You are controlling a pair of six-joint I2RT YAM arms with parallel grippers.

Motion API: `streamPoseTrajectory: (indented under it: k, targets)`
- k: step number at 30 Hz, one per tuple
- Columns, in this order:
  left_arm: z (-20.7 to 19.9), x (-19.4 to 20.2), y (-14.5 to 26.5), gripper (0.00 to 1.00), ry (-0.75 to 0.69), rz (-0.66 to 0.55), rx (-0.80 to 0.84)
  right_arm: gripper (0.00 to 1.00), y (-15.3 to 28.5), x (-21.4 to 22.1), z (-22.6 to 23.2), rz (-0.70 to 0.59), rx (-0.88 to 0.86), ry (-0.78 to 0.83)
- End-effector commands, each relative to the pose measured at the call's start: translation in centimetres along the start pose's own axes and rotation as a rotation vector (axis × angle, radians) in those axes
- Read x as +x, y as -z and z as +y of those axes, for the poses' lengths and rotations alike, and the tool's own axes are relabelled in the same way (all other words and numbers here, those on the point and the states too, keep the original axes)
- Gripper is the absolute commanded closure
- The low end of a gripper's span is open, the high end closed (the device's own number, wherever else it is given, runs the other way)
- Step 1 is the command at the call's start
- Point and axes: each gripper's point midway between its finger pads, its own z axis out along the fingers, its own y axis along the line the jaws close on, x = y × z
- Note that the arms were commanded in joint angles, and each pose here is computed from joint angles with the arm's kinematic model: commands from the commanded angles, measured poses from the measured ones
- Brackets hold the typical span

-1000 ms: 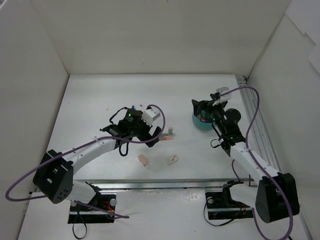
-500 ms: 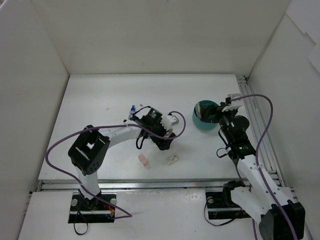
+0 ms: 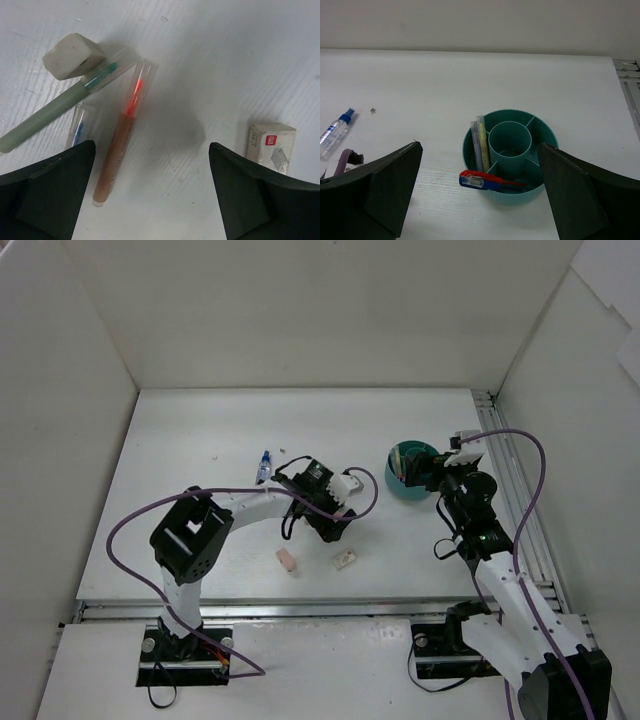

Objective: Sort the stationery into containers
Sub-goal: Place the pen in the storage box, then pick up the pen from the center of the board.

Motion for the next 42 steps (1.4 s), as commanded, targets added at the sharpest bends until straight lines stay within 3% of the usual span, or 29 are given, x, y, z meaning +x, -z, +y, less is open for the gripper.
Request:
streamPoseTrajectory:
  k: [1,8,16,26,35,42]
  targets:
    - [0.0,-1.2,0.4,0.09,-0.017,-0.001,-0.061,0.02,0.1,-5.0,-0.2,-0.136,0.015,0.007]
    - [0.8,-1.5,-0.1,0.35,-0.049,0.031,-0.205,0.02,0.4,-5.0,-0.1,-0.137,0.013,0.007]
    - [0.9,-2.7,-1.0,0.43,-0.104,0.041,-0.264,0.02,0.8,-5.4,-0.2,-0.15,0.015,0.009]
    - [0.6,-2.4,-1.6,0.98,-0.135,0.078,-0.294,0.02,1.1,-5.8,-0.1,-0.163,0.011,0.013]
    - [0.6,-6.4,2.9,1.0,-0.167,-0.112,-0.357,0.02,1.8,-6.4,0.0,-0.192,0.007,0.011]
    - [0.4,-15.7,10.6,1.0,-0.202,-0.492,-0.342,0.02,2.9,-7.2,-0.3,-0.231,0.025,0.0]
